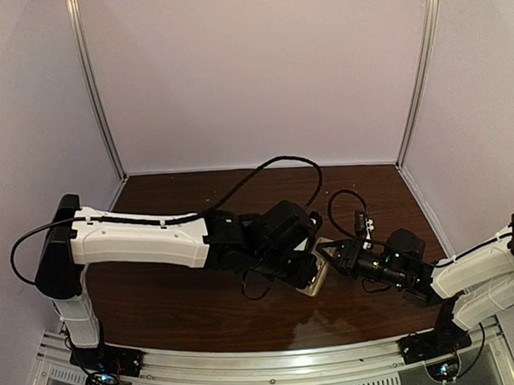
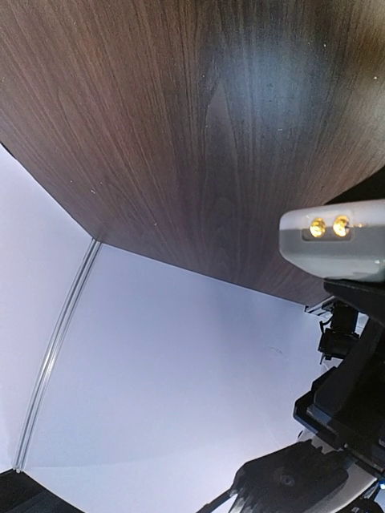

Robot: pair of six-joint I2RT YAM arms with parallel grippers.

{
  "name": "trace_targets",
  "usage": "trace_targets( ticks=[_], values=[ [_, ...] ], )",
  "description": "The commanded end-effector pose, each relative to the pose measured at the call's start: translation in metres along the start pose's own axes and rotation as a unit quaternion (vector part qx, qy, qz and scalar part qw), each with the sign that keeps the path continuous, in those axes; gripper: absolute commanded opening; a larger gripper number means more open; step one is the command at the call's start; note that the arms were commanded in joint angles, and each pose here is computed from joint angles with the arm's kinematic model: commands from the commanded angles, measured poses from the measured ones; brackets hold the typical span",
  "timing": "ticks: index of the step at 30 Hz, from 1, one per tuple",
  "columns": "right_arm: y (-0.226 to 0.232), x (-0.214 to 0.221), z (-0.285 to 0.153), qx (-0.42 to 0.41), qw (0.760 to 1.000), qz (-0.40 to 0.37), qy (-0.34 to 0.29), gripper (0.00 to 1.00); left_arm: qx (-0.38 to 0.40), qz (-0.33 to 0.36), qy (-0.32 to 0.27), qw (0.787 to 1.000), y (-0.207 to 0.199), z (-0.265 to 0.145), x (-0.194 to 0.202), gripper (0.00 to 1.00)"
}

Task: Load the batteries into the remote control
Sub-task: Load the battery cover onto the remote control without the battery cover.

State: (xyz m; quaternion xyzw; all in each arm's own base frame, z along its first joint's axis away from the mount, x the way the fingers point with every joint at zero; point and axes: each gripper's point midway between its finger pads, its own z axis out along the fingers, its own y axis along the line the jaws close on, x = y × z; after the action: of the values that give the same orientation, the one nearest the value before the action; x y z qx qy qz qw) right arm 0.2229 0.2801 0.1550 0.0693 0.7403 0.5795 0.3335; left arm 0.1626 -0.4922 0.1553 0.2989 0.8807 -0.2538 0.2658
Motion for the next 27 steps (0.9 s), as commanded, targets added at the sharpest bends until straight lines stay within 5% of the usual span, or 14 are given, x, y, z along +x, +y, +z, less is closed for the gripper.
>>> trace_targets(
  ticks=[1, 27],
  values=[
    [0.008, -0.005, 0.000, -0.013, 1.000, 0.000, -0.014, 0.00, -0.002, 0.005, 0.007, 1.000, -0.002, 0.011, 0.004, 0.12],
    [0.012, -0.010, -0.002, -0.016, 1.000, -0.002, -0.025, 0.00, -0.015, 0.005, 0.029, 0.999, 0.004, 0.019, 0.016, 0.12]
  ],
)
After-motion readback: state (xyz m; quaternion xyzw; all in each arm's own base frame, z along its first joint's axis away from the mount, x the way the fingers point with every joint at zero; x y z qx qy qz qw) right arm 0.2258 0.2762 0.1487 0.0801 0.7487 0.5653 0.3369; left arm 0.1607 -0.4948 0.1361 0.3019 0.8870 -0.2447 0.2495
